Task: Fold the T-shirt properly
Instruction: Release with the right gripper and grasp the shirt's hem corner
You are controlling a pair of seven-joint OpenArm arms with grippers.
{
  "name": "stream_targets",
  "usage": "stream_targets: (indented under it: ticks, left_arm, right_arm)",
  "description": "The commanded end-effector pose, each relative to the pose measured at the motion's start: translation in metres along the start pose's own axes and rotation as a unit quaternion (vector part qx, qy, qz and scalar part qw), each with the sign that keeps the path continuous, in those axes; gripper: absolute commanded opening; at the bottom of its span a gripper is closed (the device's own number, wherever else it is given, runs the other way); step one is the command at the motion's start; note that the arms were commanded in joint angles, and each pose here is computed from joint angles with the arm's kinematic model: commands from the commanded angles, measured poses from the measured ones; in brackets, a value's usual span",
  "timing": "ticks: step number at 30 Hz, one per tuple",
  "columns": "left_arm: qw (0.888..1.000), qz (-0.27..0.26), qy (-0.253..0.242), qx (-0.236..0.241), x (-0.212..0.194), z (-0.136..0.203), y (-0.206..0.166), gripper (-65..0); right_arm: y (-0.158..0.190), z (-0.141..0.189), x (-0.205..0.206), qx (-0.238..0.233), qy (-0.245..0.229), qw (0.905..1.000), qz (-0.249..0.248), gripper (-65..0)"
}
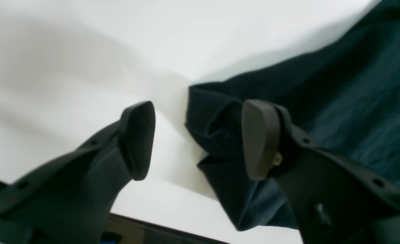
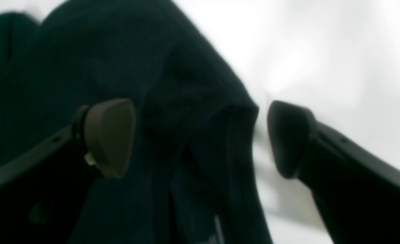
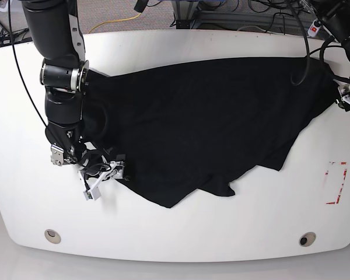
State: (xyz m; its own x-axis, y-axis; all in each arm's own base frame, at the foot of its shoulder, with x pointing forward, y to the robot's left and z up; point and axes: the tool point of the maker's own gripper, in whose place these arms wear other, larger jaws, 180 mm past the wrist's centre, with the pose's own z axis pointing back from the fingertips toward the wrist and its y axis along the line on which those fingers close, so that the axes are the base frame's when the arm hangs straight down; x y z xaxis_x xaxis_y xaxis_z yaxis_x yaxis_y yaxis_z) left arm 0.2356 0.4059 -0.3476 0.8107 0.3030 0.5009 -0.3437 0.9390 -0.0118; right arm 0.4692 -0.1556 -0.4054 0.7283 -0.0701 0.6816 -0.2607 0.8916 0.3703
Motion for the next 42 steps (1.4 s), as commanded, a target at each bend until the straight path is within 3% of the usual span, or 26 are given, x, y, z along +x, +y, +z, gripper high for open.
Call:
stream_targets:
  ticks: [1, 9, 12, 20, 23, 30, 42]
  left_arm:
    - [0.999, -0.011, -0.028, 0.012, 0.018, 0.012, 0.005, -27.8]
    - [0.999, -0.020, -0.046, 0.017, 0.027, 0.020, 0.004, -27.8]
    - [0.998, -0.037, -0.046, 0.013, 0.028, 0.020, 0.002, -27.8]
    - [0.997, -0.053, -0.059, 0.018, 0.027, 0.026, 0.016, -27.8]
    - [0.996, -0.070, -0.060, 0.012, 0.027, 0.025, 0.012, -27.6]
    - [0.991, -0.117, -0.057, -0.022, 0.020, 0.015, -0.014, -27.5]
    - [0.990, -0.084, -0.086, -0.078, 0.025, -0.011, -0.080, -27.4]
  right_arm:
    - [-0.001, 0.003, 0.026, -0.006, -0.023, 0.9996, 0.015, -6.7]
    - [0.035, -0.018, 0.018, 0.023, -0.011, 0.9991, 0.033, -7.6]
    - [0.039, -0.019, 0.019, 0.026, -0.013, 0.9990, 0.034, -17.3]
    - [0.033, -0.021, 0.024, 0.000, -0.024, 0.9995, 0.019, -55.0]
    - [0.032, -0.021, 0.025, -0.001, -0.021, 0.9996, 0.020, -65.0]
    - [0.016, -0.012, 0.028, -0.013, -0.025, 0.9994, 0.018, -65.0]
    - [-0.004, 0.002, 0.024, -0.018, -0.023, 0.9992, 0.027, -65.0]
